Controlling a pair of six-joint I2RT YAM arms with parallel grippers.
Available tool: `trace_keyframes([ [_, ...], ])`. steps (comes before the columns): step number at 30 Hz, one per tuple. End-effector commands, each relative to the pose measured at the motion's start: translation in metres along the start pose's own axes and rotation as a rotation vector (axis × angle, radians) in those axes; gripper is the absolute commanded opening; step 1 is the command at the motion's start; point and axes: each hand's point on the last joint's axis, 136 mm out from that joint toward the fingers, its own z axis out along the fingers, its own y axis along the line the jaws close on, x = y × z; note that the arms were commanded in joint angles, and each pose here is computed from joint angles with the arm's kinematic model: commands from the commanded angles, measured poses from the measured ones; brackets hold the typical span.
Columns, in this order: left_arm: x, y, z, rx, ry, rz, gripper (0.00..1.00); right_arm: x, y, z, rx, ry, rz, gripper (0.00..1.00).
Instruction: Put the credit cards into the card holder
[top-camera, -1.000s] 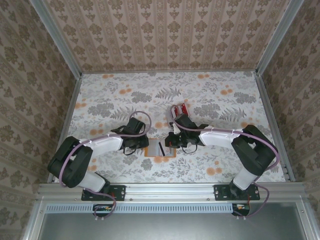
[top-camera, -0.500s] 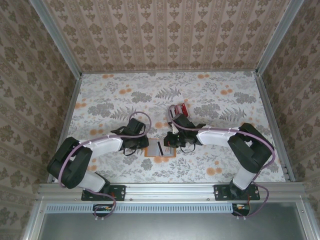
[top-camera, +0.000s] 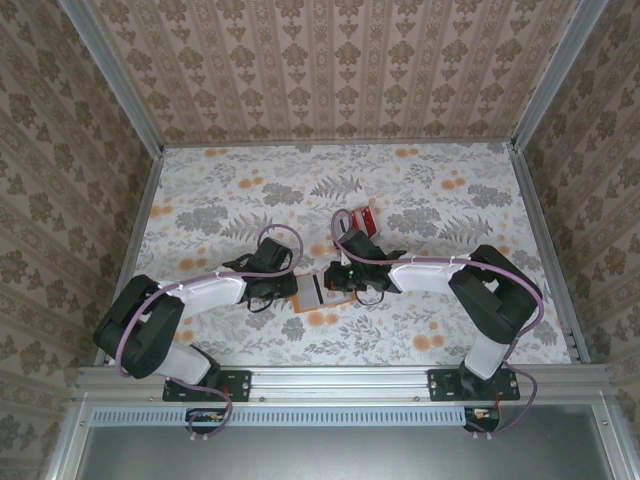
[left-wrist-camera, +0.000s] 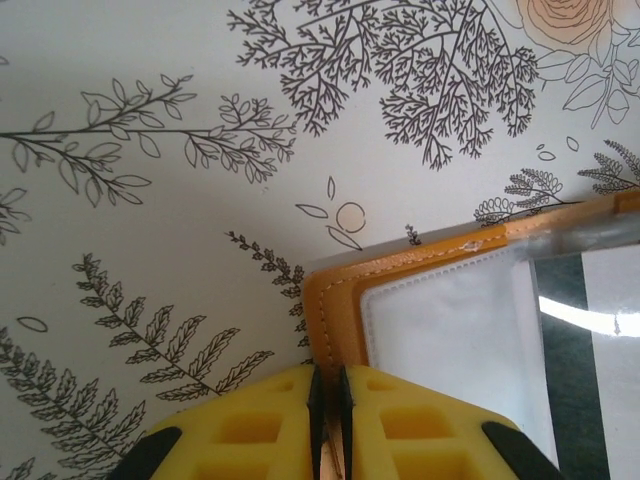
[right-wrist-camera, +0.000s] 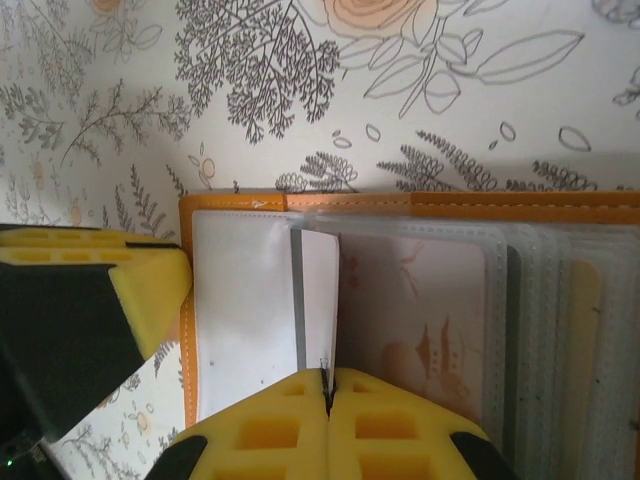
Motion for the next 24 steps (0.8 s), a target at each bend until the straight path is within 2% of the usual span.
trace_keyframes([
  [1, 0.026, 0.009, 0.002, -0.035, 0.091, -0.009, 0.15, 0.010, -0.027, 0.015, 0.099, -0.004, -0.009, 0.03],
  [6, 0.026, 0.009, 0.002, -0.040, 0.088, -0.012, 0.15, 0.008, -0.034, 0.013, 0.121, -0.029, -0.031, 0.02],
  [11, 0.025, 0.007, 0.002, -0.039, 0.086, -0.012, 0.15, 0.016, -0.027, 0.020, 0.100, 0.011, -0.047, 0.03],
  [18, 0.025, 0.006, 0.004, -0.038, 0.086, -0.013, 0.15, 0.027, -0.026, 0.017, 0.202, 0.024, -0.149, 0.04],
  [21, 0.026, 0.007, 0.004, -0.046, 0.088, -0.005, 0.15, 0.027, -0.035, 0.012, 0.272, 0.022, -0.187, 0.11],
  [24, 0.025, 0.007, 0.004, -0.047, 0.085, -0.006, 0.14, 0.023, -0.038, 0.002, 0.307, 0.009, -0.213, 0.14],
])
